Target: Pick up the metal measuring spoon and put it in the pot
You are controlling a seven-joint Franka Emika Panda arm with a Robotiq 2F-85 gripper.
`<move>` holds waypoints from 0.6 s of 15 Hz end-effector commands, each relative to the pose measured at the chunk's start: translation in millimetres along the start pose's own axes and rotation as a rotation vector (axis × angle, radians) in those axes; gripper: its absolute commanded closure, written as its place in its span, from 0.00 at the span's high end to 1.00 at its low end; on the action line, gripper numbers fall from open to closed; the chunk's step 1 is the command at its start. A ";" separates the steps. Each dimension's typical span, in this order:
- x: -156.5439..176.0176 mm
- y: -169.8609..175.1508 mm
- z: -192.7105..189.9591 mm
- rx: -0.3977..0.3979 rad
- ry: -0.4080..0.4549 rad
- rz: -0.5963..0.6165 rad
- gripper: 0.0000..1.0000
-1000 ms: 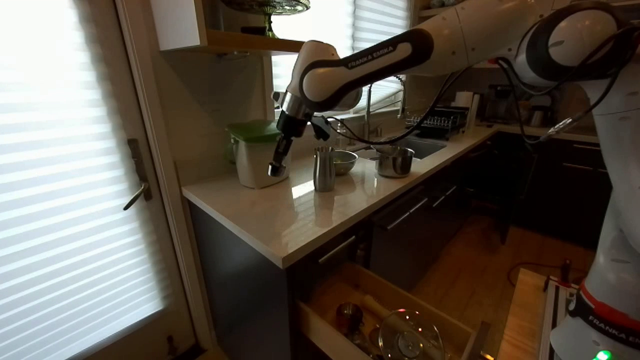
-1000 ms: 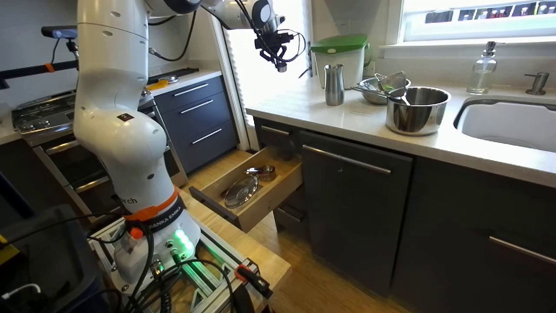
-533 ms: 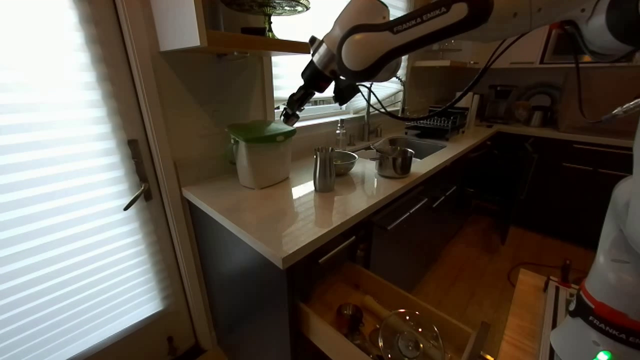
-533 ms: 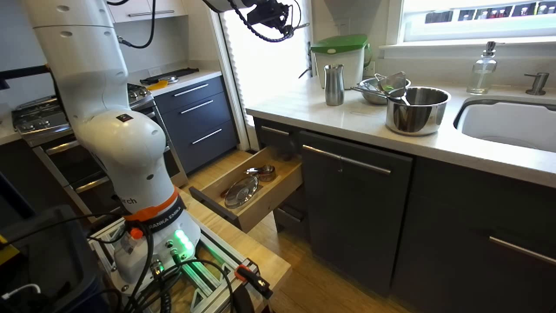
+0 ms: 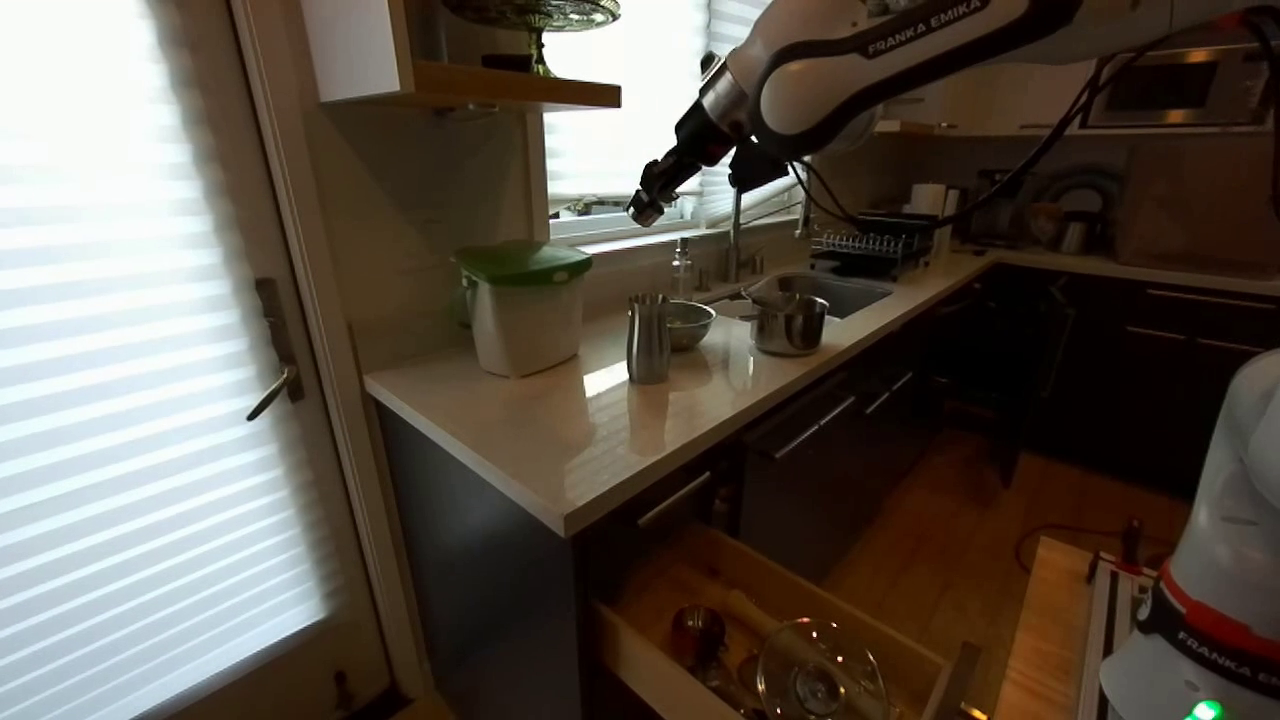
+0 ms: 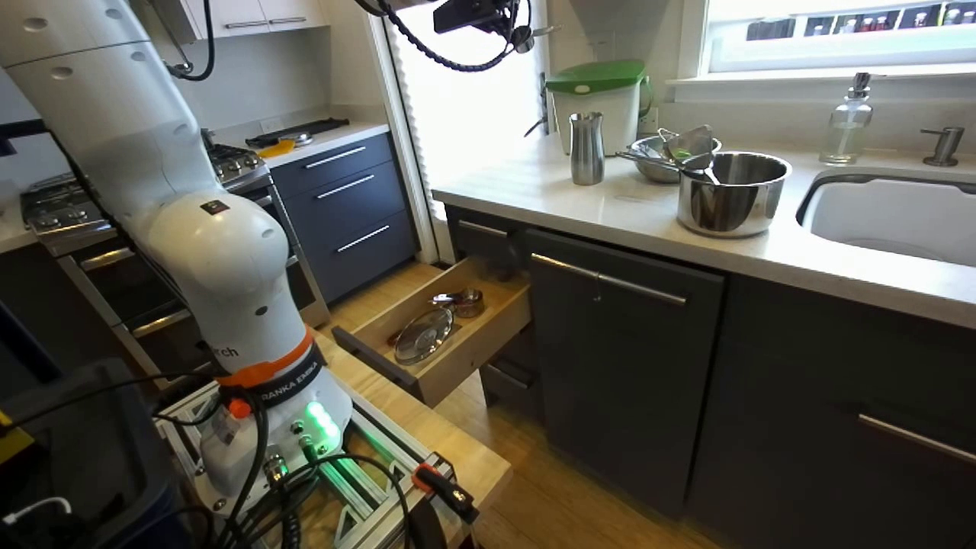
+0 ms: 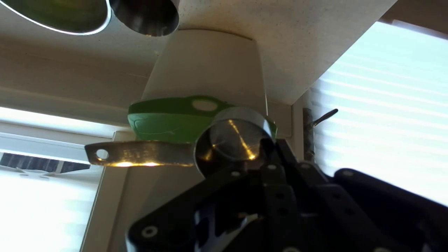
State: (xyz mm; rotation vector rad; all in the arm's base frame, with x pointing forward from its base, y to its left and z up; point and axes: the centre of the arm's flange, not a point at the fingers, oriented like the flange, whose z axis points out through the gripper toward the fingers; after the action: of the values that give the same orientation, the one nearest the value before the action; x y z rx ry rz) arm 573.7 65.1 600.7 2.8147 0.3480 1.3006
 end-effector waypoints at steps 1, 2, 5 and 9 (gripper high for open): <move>4.4 45.6 -18.6 -0.124 0.055 0.097 0.01; 3.5 75.2 -37.6 -0.147 0.077 0.134 0.01; -5.9 149.6 -89.3 -0.253 0.143 0.256 0.01; -10.6 192.4 -108.9 -0.305 0.158 0.296 0.04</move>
State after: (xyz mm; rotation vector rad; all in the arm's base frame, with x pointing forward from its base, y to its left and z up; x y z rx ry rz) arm 521.7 -133.0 685.5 2.5791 -0.2575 1.4845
